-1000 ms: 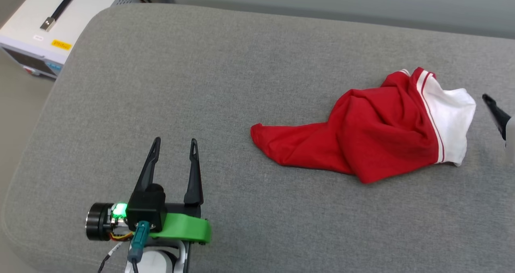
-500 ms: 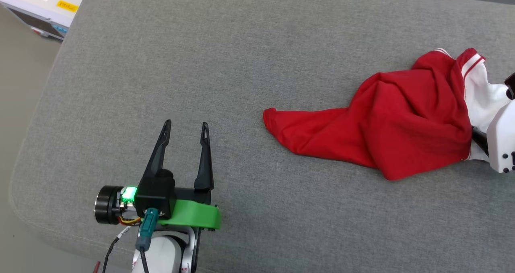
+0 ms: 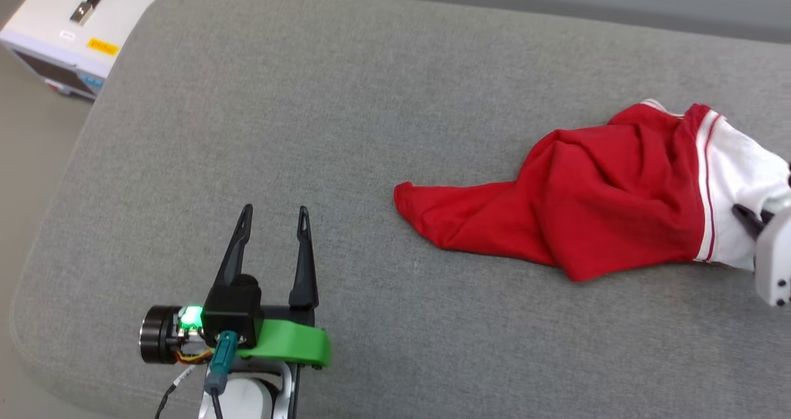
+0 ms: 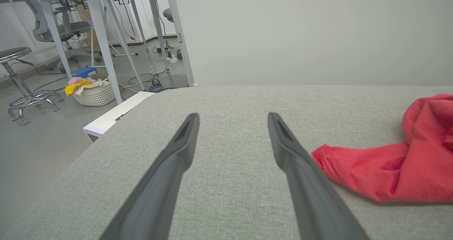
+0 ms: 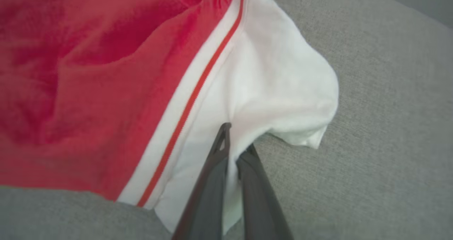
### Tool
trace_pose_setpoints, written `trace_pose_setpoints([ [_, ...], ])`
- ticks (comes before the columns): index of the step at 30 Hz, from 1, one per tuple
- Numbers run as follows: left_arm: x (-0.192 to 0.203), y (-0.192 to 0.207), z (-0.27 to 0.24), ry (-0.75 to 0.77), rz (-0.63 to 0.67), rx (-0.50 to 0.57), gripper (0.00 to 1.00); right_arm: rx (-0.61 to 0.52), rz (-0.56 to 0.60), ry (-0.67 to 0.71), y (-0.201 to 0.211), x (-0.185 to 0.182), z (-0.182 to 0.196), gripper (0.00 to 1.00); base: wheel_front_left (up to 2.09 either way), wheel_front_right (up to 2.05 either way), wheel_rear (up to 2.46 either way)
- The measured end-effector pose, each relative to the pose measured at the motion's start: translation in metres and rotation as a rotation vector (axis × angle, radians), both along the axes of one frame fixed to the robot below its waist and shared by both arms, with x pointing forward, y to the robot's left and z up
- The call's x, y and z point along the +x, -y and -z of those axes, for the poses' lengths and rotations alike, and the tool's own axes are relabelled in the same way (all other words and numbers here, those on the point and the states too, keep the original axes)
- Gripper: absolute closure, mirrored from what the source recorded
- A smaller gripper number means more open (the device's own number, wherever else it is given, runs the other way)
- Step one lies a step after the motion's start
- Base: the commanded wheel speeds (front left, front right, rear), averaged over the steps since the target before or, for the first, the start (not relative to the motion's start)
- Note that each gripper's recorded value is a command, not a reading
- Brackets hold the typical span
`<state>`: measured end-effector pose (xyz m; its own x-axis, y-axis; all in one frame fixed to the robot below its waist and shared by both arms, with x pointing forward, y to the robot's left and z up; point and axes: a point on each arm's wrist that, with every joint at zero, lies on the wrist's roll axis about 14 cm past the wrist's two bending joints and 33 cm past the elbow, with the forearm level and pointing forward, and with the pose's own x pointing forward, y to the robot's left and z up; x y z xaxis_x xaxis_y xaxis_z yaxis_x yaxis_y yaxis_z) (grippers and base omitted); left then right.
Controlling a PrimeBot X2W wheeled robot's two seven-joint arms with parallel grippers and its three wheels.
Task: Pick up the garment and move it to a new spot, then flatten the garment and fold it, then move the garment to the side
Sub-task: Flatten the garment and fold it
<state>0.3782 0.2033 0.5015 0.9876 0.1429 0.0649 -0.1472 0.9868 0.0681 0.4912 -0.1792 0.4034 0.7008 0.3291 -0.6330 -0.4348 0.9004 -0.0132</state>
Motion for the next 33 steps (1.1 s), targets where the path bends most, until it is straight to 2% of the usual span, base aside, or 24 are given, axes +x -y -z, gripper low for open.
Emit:
trace_pose_setpoints([
  [4, -0.010, 0.005, -0.003, 0.007, 0.013, -0.008, 0.00, 0.015, 0.046, 0.031, 0.023, -0.027, -0.012, 1.00, 0.00, 0.00, 0.00],
  [8, -0.018, 0.009, -0.007, 0.018, 0.029, -0.007, 0.00, 0.018, 0.127, -0.007, 0.055, -0.070, -0.007, 1.00, 0.00, 0.00, 0.00],
  [13, -0.020, 0.015, -0.014, 0.043, 0.057, -0.006, 0.00, 0.002, 0.251, -0.124, 0.091, -0.132, 0.015, 1.00, 0.00, 0.00, 0.00],
  [16, -0.020, 0.018, -0.017, 0.053, 0.071, -0.006, 0.00, 0.012, 0.306, -0.219, 0.096, -0.171, 0.036, 1.00, 0.00, 0.00, 0.00],
  [19, -0.021, 0.019, -0.019, 0.057, 0.076, -0.003, 0.00, 0.010, 0.330, -0.220, 0.096, -0.180, 0.040, 1.00, 0.00, 0.00, 0.00],
  [20, -0.021, 0.019, -0.019, 0.058, 0.081, 0.000, 0.00, 0.015, 0.337, -0.208, 0.096, -0.179, 0.039, 0.89, 0.00, 0.00, 0.00],
  [21, -0.020, 0.019, -0.019, 0.058, 0.086, 0.002, 0.00, 0.021, 0.344, -0.187, 0.095, -0.177, 0.037, 0.00, 0.00, 0.00, 0.00],
  [25, -0.019, 0.021, -0.022, 0.065, 0.114, 0.015, 0.00, 0.022, 0.360, -0.025, 0.095, -0.161, 0.014, 0.00, 0.00, 0.00, 0.00],
  [33, 0.017, 0.034, -0.073, 0.203, 0.293, 0.133, 0.00, 0.061, 0.371, 0.463, 0.083, -0.119, -0.087, 0.00, 0.00, 0.00, 0.00],
])
